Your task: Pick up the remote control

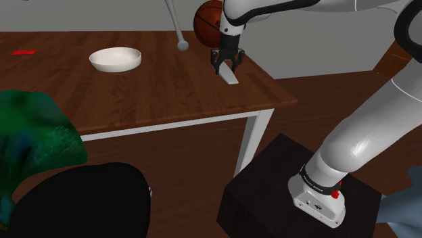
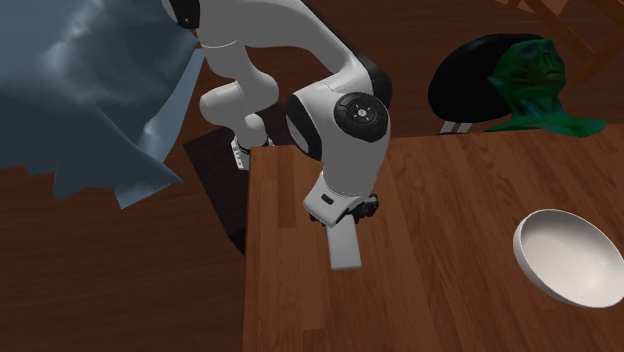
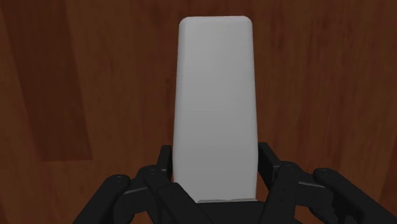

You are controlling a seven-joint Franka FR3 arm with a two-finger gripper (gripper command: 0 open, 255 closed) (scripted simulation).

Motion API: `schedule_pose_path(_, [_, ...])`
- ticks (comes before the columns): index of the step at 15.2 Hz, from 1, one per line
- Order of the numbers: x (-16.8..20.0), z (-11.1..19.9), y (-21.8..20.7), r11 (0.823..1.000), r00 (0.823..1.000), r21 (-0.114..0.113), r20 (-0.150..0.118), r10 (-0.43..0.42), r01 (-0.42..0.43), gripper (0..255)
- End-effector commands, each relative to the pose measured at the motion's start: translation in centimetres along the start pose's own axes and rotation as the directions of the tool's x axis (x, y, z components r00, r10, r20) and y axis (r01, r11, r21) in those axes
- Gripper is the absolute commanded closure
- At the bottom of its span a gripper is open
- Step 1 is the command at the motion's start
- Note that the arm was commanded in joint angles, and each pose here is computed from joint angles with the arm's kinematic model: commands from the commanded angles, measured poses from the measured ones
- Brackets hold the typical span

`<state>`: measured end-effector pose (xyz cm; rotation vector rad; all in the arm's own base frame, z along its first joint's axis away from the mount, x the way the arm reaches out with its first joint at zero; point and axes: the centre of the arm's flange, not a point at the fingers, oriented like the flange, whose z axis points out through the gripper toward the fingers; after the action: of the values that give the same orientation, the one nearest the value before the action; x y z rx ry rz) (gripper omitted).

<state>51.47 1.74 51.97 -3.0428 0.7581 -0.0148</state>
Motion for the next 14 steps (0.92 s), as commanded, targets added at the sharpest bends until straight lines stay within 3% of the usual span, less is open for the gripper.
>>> schedule_pose_path(1, [-0.1,-0.9,-0.1,1.0,1.0,0.0,0.0,0.0,0.0,255])
schedule_pose_path(14, [0.0,-7.4,-0.1,1.0,1.0,0.0,0.0,0.0,0.0,255])
